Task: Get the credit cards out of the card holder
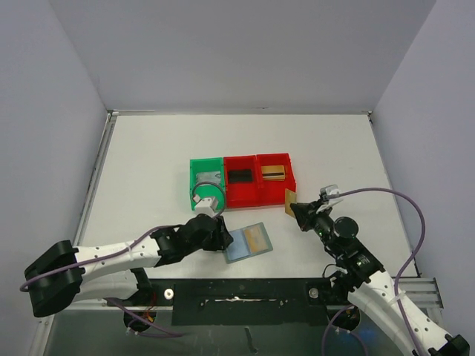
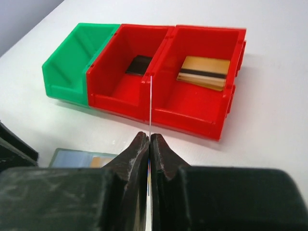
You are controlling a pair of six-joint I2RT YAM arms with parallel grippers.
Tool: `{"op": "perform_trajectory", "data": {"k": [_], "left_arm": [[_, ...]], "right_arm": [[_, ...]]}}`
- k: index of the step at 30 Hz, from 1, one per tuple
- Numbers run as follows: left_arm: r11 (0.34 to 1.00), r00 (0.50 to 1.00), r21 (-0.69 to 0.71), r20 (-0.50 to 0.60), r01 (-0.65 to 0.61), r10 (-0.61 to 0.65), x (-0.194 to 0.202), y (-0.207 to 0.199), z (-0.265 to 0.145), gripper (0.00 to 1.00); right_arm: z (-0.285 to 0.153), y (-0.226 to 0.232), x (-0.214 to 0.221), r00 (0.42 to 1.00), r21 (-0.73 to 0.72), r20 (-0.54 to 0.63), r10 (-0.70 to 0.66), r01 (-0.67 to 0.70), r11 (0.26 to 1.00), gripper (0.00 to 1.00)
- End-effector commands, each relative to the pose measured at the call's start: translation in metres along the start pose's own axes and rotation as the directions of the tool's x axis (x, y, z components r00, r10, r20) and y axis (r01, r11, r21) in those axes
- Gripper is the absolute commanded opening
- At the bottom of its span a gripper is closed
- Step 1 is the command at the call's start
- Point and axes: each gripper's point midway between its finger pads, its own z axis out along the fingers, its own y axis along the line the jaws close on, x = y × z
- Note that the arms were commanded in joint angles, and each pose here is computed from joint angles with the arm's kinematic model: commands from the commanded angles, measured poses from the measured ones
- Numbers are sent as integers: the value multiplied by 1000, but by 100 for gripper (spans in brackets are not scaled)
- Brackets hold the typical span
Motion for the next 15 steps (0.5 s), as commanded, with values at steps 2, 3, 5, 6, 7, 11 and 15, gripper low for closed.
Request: {"op": "perform_trajectory", "data": {"k": [2, 3, 5, 6, 7, 11, 15], "left_arm": [[999, 996, -2, 80, -44, 44, -37, -8, -17, 46], [999, 995, -8, 85, -49, 50, -41, -6, -19, 48], [998, 994, -17, 94, -62, 63, -51, -3, -24, 51], [998, 993, -20, 100, -64, 66, -56, -1, -26, 52], [998, 992, -24, 106, -63, 65, -61, 1, -29, 53], [997, 990, -35, 121, -62, 66, -81, 10, -34, 58], [996, 989, -74, 139, -46, 56, -99, 22, -38, 65]], "right_arm": [[4, -10, -47, 948, 67, 147, -283, 276, 959, 0], [6, -14, -51, 933, 87, 145, -329, 319, 944, 0], [9, -18, -62, 906, 121, 148, -396, 381, 917, 0], [12, -21, -65, 893, 141, 137, -428, 410, 901, 0], [16, -23, -71, 879, 156, 133, -458, 438, 886, 0], [36, -29, -78, 820, 147, 55, -569, 557, 817, 0], [62, -37, -76, 794, 29, 5, -608, 608, 793, 0]]}}
